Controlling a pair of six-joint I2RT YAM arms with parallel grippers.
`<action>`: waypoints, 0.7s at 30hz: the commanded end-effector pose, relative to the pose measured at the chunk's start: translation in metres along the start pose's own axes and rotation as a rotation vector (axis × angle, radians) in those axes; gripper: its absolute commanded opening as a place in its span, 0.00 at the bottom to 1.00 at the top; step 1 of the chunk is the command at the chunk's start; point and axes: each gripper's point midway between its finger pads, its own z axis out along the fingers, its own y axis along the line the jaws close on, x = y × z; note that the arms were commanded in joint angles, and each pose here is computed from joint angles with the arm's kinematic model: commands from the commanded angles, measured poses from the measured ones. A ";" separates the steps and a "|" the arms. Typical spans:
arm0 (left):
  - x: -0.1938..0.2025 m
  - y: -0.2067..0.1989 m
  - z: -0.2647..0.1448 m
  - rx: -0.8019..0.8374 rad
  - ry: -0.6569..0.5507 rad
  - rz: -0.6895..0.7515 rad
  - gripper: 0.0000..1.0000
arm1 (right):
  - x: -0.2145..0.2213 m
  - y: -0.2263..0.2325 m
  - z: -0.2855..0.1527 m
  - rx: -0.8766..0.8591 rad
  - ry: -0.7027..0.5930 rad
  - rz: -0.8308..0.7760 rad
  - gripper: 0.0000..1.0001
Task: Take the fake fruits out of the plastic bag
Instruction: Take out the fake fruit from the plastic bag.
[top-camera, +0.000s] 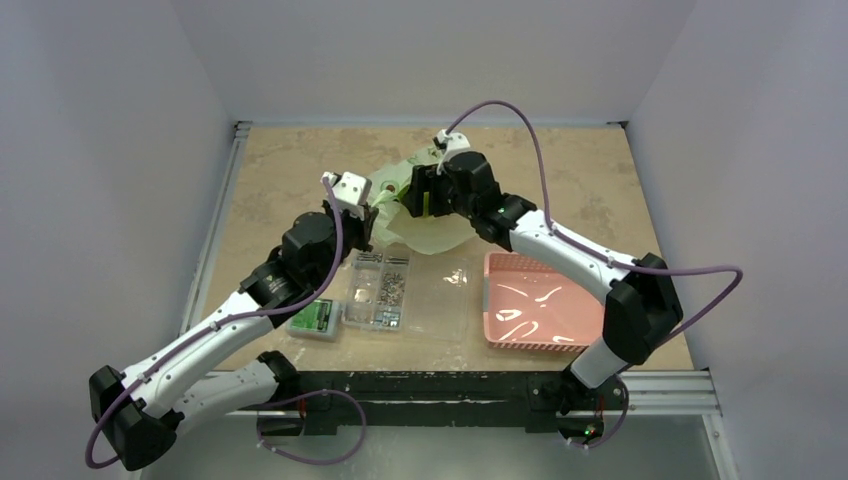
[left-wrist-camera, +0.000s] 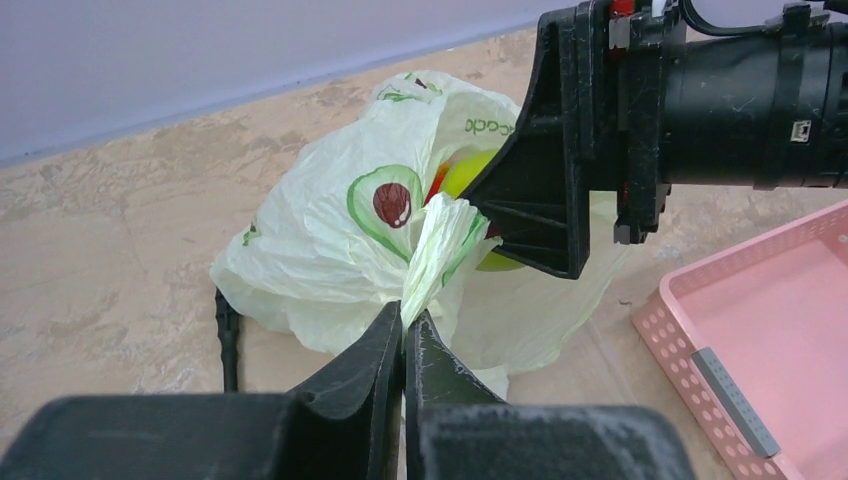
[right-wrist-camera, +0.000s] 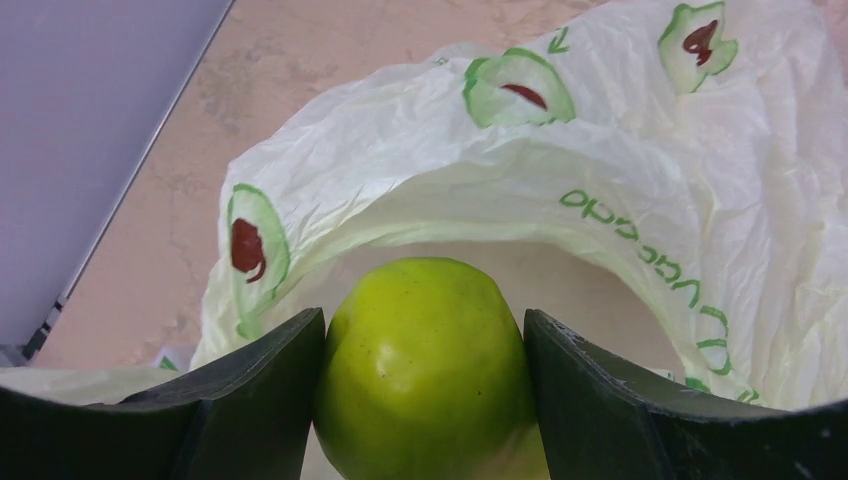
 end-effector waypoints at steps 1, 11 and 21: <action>-0.023 0.005 -0.004 -0.018 -0.070 -0.015 0.00 | -0.003 0.012 -0.017 -0.056 0.060 -0.017 0.00; -0.021 0.004 -0.002 -0.012 -0.053 -0.012 0.00 | -0.026 -0.015 -0.102 0.094 -0.026 0.005 0.00; -0.017 0.003 0.001 -0.017 -0.028 -0.010 0.00 | 0.049 -0.079 -0.186 0.360 0.047 0.211 0.00</action>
